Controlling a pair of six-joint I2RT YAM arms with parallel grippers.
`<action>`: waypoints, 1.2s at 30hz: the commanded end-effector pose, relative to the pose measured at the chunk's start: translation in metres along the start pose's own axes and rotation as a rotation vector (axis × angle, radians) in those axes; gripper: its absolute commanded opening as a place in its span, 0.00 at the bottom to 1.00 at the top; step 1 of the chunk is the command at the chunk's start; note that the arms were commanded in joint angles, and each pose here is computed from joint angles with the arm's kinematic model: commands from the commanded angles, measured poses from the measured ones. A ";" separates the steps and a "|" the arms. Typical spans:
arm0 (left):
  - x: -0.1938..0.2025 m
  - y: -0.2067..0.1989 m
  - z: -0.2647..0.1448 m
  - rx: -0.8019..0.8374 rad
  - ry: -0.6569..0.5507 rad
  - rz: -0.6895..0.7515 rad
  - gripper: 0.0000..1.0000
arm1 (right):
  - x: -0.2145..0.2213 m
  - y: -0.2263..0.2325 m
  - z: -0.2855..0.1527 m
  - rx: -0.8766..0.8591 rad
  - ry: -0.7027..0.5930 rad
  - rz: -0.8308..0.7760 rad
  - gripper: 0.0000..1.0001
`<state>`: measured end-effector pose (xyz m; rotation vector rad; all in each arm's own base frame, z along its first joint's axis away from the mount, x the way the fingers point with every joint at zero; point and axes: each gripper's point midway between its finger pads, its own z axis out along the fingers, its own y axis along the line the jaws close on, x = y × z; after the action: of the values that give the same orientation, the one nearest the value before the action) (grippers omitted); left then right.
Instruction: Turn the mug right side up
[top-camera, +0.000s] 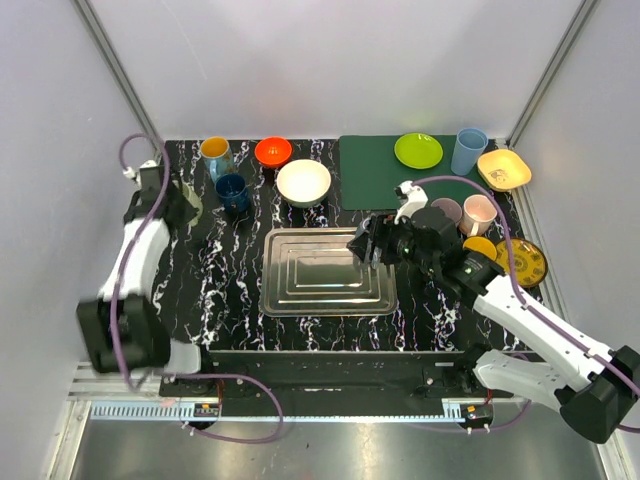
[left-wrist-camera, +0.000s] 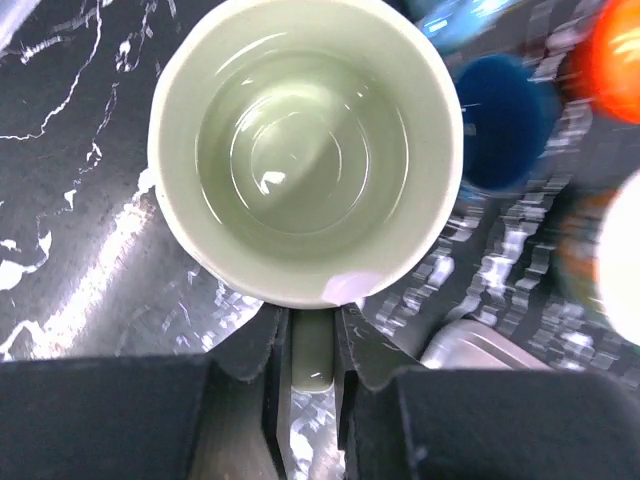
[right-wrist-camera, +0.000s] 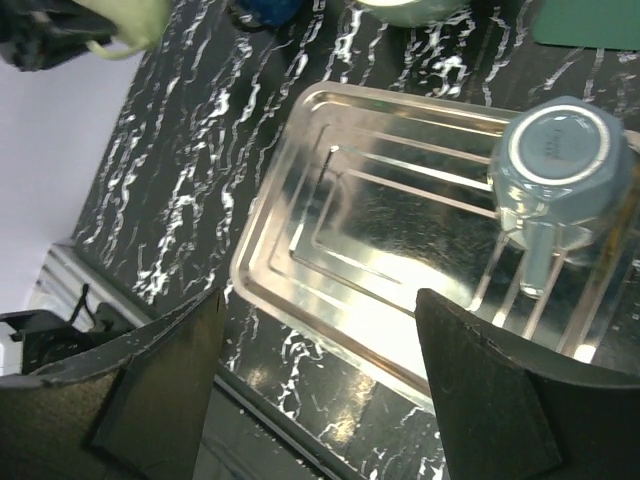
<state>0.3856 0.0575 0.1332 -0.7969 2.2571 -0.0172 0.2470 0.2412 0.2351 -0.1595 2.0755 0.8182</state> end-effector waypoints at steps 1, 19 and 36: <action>-0.050 -0.062 -0.132 0.360 -0.287 -0.127 0.00 | -0.017 0.039 0.002 -0.167 -0.027 0.041 0.82; 0.063 -0.171 -0.395 1.723 -0.052 -0.163 0.00 | -0.060 0.165 -0.032 -0.846 0.010 0.277 0.84; 0.108 -0.196 -0.392 1.753 0.090 -0.127 0.00 | -0.084 0.173 -0.013 -0.907 -0.101 0.304 0.56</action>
<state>0.2061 -0.2418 0.3561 -0.0829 1.5519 -1.7115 0.2196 0.3545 0.3461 -0.2655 1.7099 1.8339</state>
